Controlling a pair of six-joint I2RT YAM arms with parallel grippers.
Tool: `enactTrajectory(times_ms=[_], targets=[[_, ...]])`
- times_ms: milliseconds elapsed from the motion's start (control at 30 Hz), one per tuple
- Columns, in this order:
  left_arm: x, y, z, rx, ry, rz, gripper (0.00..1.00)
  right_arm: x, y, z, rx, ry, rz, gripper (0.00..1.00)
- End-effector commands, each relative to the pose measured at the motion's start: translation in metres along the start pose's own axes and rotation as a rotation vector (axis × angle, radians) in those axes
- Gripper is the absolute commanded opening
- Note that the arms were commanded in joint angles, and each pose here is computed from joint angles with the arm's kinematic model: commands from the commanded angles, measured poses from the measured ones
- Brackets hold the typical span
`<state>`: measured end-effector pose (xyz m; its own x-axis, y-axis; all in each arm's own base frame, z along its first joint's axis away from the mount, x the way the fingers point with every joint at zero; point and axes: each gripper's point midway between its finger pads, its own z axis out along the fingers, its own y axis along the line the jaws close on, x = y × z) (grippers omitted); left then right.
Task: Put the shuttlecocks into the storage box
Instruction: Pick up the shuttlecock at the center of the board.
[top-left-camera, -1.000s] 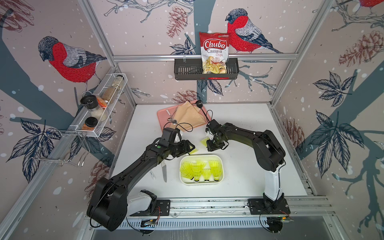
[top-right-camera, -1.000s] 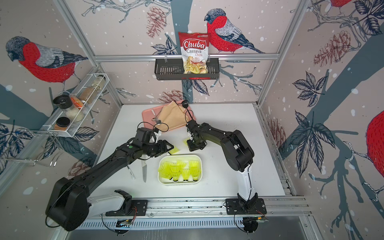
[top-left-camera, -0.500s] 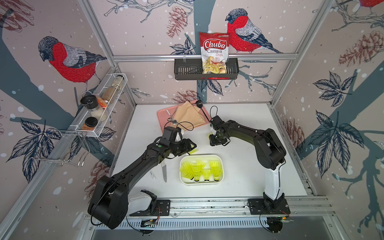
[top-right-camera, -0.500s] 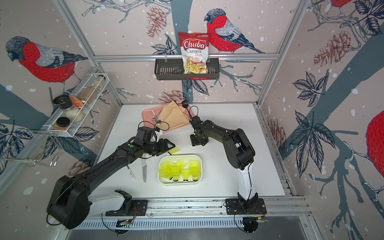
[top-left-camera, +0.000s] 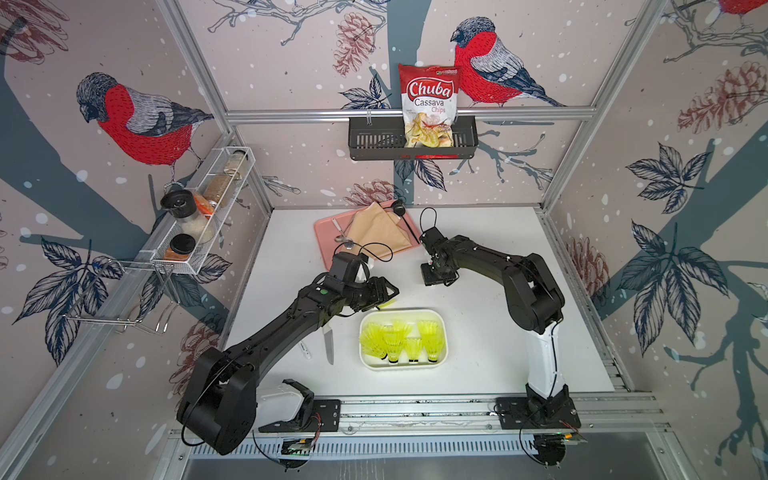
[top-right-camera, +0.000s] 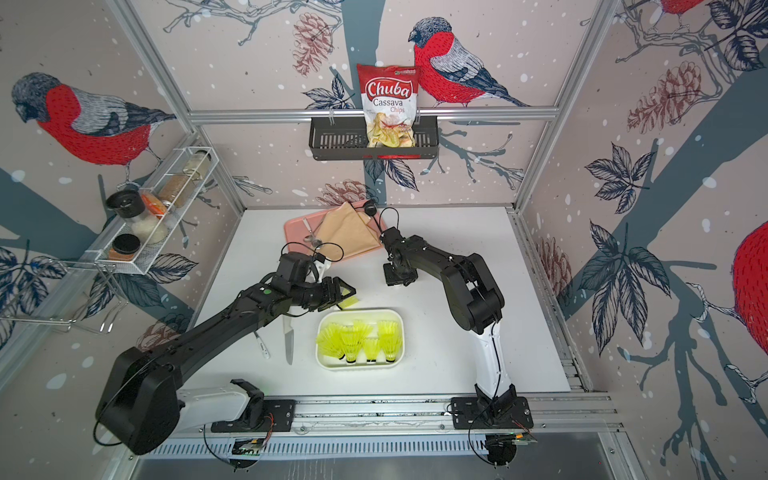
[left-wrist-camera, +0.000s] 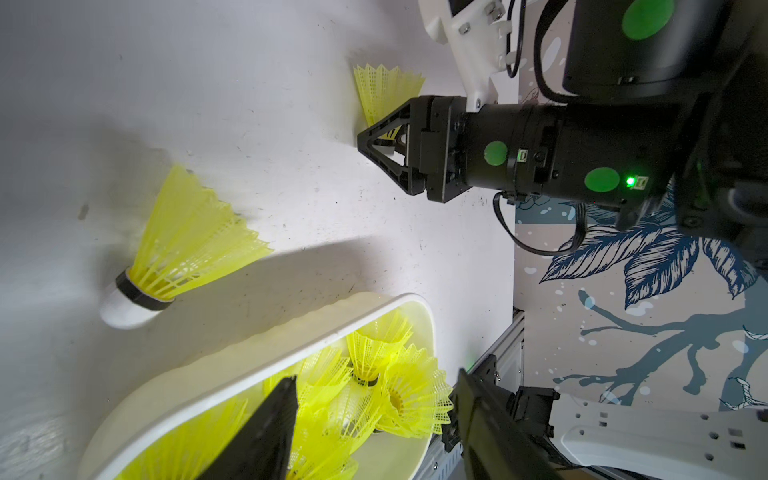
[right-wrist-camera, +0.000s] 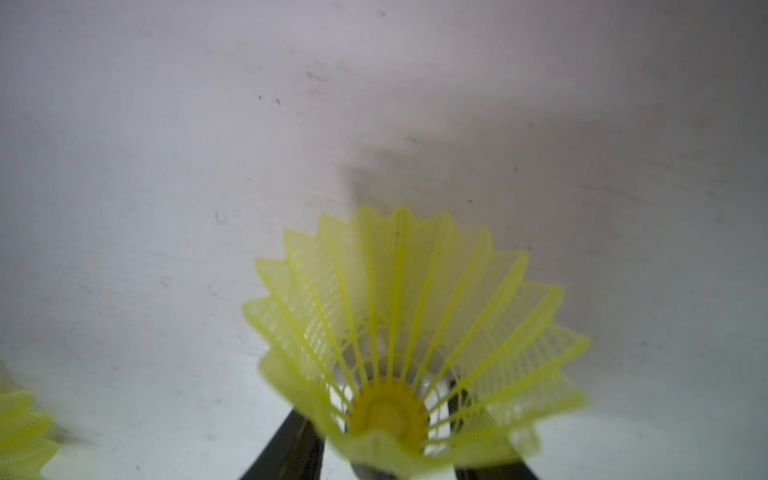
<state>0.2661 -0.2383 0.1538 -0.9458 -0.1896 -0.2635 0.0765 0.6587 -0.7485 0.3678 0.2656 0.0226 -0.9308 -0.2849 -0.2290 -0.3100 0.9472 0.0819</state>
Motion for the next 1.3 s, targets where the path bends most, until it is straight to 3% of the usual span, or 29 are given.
enactTrajectory(times_ms=[0, 233, 700, 1000, 1267], targets=[[-0.006, -0.012, 0.002, 0.037, -0.021, 0.023, 0.64, 0.001, -0.003, -0.003, 0.014, -0.011, 0.031, 0.50], [-0.003, -0.015, 0.006, 0.042, -0.010, 0.031, 0.64, 0.000, -0.004, -0.003, 0.024, -0.018, 0.052, 0.37], [0.001, -0.018, 0.008, 0.047, -0.002, 0.037, 0.64, -0.002, 0.001, -0.024, 0.032, -0.064, 0.056, 0.25], [0.012, -0.020, -0.006, 0.033, 0.005, 0.068, 0.64, 0.015, 0.029, -0.080, 0.015, -0.130, 0.037, 0.24], [0.041, -0.012, -0.033, 0.015, 0.026, 0.098, 0.64, 0.078, 0.074, -0.140, -0.037, -0.158, 0.034, 0.24]])
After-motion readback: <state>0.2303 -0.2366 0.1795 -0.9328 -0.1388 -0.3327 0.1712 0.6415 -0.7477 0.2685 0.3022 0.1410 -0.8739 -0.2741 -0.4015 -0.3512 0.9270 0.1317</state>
